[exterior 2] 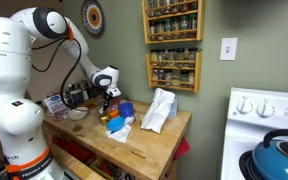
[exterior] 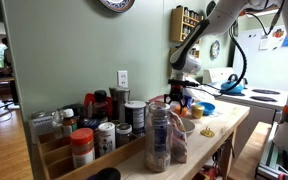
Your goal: Spill the transparent bowl is content on a white lid, then spill the white lid is content in a light brown plate
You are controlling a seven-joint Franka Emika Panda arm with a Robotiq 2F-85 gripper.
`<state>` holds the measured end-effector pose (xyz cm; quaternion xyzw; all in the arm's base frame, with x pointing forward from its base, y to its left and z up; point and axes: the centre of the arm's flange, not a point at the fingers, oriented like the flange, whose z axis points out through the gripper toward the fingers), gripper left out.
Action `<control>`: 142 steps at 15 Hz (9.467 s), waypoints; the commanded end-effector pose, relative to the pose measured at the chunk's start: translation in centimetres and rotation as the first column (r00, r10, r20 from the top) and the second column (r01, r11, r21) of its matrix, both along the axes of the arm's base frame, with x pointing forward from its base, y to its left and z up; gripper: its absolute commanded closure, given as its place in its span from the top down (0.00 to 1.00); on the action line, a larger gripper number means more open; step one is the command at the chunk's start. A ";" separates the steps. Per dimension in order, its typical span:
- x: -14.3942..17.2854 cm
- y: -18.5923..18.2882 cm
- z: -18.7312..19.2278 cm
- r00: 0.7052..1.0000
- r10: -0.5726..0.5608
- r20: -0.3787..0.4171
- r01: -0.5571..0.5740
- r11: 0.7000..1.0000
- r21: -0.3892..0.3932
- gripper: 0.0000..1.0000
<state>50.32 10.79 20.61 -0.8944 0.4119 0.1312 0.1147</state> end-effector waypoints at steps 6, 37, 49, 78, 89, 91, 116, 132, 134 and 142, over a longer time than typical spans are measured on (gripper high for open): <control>-0.7 -0.6 -0.3 0.999 0.040 0.012 -0.039 0.999 -0.018 0.50; -1.7 0.3 5.1 0.931 0.358 0.069 -0.352 0.932 -0.086 0.02; -2.5 5.2 8.5 0.759 0.651 -0.001 -0.648 0.755 -0.102 0.06; -7.1 23.1 9.7 0.394 0.726 -0.564 -0.918 0.281 -0.279 0.02; -8.5 24.6 9.4 0.362 0.691 -0.626 -0.931 0.238 -0.276 0.02; -9.3 25.6 9.5 0.335 0.671 -0.661 -0.942 0.212 -0.262 0.02; -10.5 32.0 7.8 0.391 0.372 -0.842 -0.902 -0.028 -0.431 0.02; -10.7 32.4 7.8 0.252 0.402 -0.880 -0.932 -0.143 -0.332 0.02; -10.4 31.4 8.2 0.251 0.428 -0.868 -0.933 -0.134 -0.335 0.02; -6.9 25.5 8.3 0.277 0.646 -0.712 -0.911 -0.060 -0.409 0.02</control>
